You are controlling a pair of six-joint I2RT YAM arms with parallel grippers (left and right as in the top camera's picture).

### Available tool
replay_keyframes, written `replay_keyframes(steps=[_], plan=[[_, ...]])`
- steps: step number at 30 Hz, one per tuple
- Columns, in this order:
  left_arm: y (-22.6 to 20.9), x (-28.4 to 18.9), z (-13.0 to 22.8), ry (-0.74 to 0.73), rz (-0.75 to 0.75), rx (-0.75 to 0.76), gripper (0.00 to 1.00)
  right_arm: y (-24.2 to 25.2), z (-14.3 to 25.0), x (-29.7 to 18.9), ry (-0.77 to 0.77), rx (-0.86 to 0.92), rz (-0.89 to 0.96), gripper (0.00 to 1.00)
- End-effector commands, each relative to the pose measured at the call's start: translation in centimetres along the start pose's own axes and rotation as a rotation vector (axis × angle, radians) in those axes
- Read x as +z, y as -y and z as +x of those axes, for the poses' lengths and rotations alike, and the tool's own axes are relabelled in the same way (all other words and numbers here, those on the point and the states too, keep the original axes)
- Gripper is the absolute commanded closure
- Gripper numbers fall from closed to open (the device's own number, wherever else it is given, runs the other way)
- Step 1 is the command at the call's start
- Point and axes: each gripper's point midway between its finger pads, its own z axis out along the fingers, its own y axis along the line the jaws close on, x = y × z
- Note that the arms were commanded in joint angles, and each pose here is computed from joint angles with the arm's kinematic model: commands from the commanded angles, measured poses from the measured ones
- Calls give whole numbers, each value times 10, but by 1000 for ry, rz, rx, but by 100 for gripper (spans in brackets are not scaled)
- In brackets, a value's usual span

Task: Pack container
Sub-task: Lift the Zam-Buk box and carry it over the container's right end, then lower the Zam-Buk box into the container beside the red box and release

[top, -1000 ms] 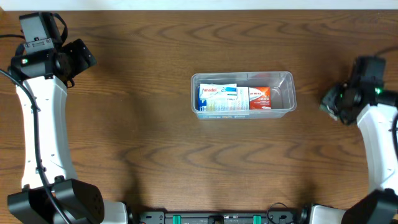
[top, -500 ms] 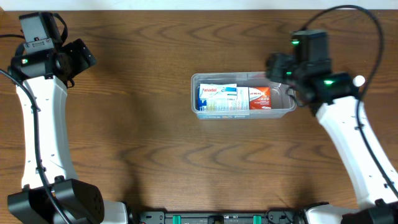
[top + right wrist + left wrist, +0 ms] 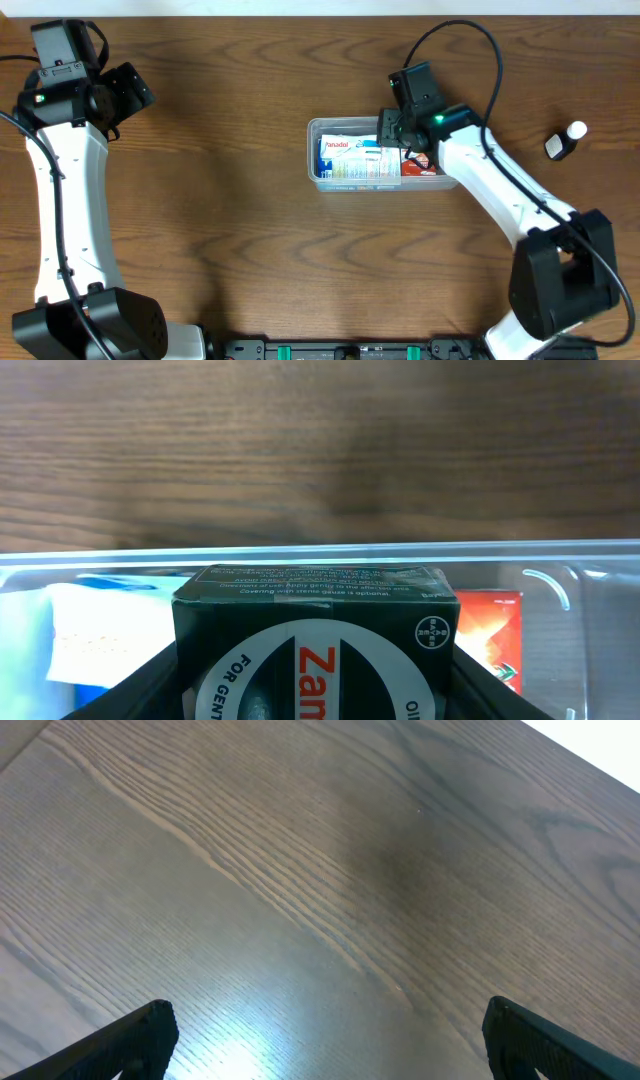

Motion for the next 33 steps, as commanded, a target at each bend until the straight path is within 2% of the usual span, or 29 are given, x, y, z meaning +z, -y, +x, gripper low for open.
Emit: replay_keyframes(steps=[1,11,29,32,33], plan=[[-4,0,-2,5,-16,3,2,4,-4,6,5,-22,27,47],[-4,0,-2,5,-16,3,2,18,4,14,-23,-49,103,46],[-4,0,-2,5,-16,3,2,18,9,19,-43,-51,102,45],[-4,0,-2,5,-16,3,2,18,9,19,-43,-50,101,41],[-4,0,-2,5,-16,3,2,17,10,19,-45,-50,96,36]])
